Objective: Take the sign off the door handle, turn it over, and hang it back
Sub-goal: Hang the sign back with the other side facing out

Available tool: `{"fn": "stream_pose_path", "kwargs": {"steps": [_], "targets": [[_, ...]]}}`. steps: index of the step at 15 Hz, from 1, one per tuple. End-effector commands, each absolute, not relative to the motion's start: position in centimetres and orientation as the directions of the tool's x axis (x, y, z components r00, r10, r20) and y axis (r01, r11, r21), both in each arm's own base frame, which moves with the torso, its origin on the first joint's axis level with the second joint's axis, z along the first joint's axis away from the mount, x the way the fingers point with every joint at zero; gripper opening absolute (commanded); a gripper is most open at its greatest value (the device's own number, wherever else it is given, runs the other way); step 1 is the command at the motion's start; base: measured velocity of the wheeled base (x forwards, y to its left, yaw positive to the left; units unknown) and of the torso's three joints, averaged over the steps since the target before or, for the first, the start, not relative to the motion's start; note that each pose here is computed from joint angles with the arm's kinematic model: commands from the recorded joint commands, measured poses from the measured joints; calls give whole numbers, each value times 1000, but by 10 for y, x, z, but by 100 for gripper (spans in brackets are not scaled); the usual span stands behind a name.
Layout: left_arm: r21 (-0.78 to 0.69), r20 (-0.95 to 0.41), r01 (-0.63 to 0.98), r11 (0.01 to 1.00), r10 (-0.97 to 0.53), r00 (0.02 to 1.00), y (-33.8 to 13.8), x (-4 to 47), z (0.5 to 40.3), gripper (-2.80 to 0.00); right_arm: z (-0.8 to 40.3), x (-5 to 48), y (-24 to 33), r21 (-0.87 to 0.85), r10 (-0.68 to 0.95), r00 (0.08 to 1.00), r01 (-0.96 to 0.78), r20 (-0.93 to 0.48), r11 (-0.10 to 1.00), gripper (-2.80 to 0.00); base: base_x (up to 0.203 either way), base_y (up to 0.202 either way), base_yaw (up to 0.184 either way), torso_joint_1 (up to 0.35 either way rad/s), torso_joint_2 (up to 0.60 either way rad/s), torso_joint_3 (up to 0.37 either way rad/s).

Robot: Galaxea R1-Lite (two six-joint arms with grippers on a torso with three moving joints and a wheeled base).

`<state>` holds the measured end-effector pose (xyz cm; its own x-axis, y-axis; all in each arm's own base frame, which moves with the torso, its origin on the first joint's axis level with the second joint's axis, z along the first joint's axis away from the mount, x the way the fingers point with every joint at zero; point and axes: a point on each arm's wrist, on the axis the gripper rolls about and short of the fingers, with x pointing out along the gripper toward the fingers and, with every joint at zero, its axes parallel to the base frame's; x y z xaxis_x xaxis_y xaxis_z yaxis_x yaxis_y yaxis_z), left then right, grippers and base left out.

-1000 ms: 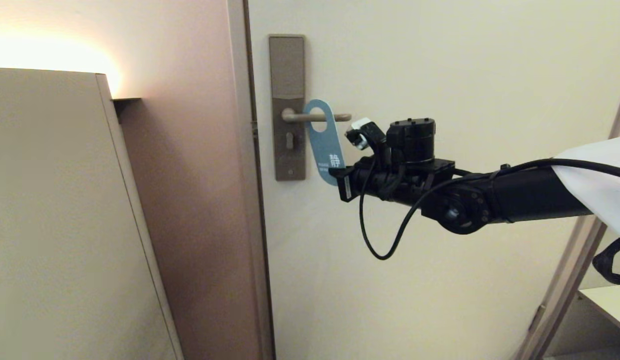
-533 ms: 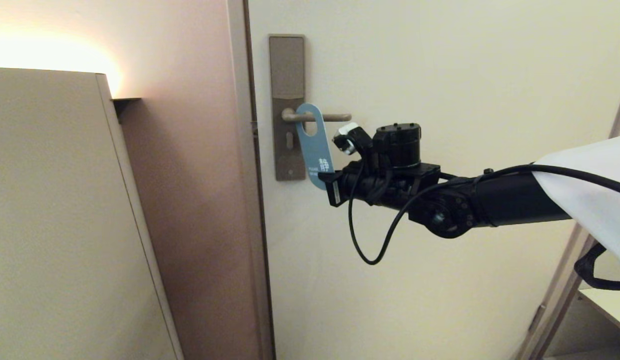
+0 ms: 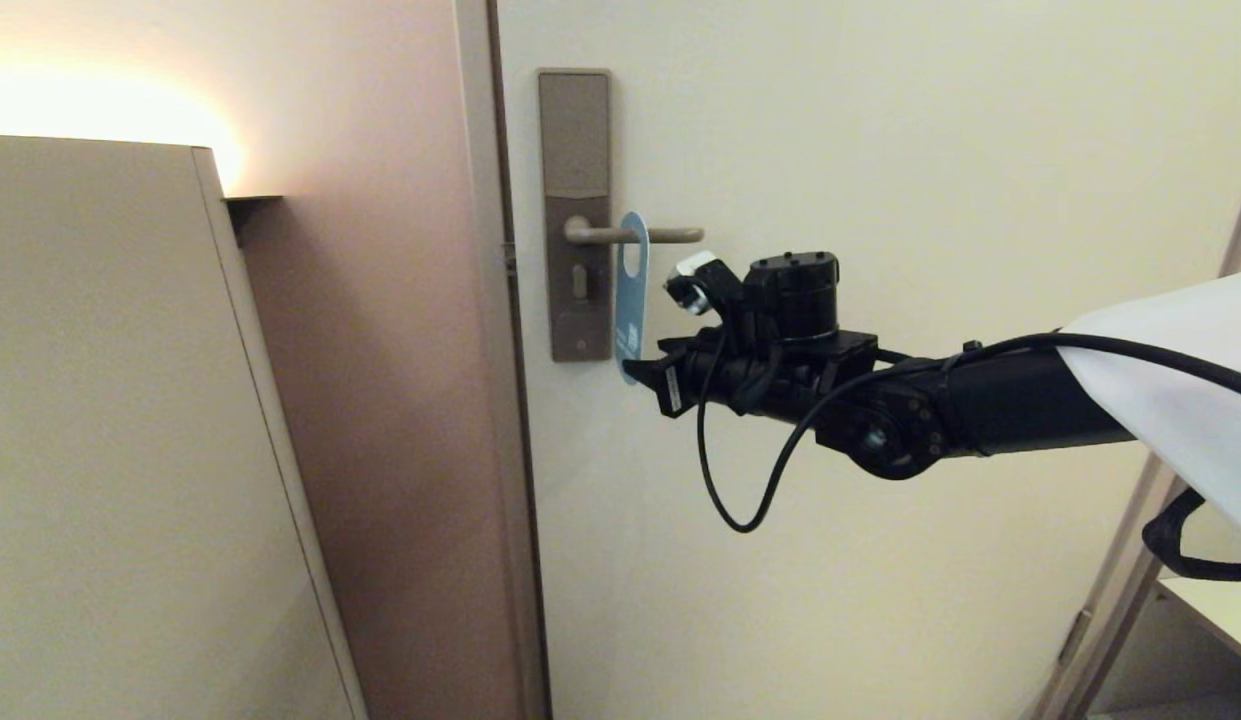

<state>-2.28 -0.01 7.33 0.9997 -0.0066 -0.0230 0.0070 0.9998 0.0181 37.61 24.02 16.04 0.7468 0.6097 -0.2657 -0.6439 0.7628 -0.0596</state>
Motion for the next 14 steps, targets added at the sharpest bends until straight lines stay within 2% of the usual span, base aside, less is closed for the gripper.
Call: {"fn": "stream_pose_path", "kwargs": {"steps": [1, 14], "targets": [[18, -23, 8, 1000, -7, 1000, 0, -23, 73, -280, 162, 376, 240, -61, 610, 748, -643, -261, 763, 0, 0, 0, 0, 0, 0, 0], [18, -23, 7, 1000, -7, 1000, 0, -23, 73, -280, 195, 356, 227, -64, 621, 756, -644, -205, 763, 0, 0, 0, 0, 0, 0, 0]]}}
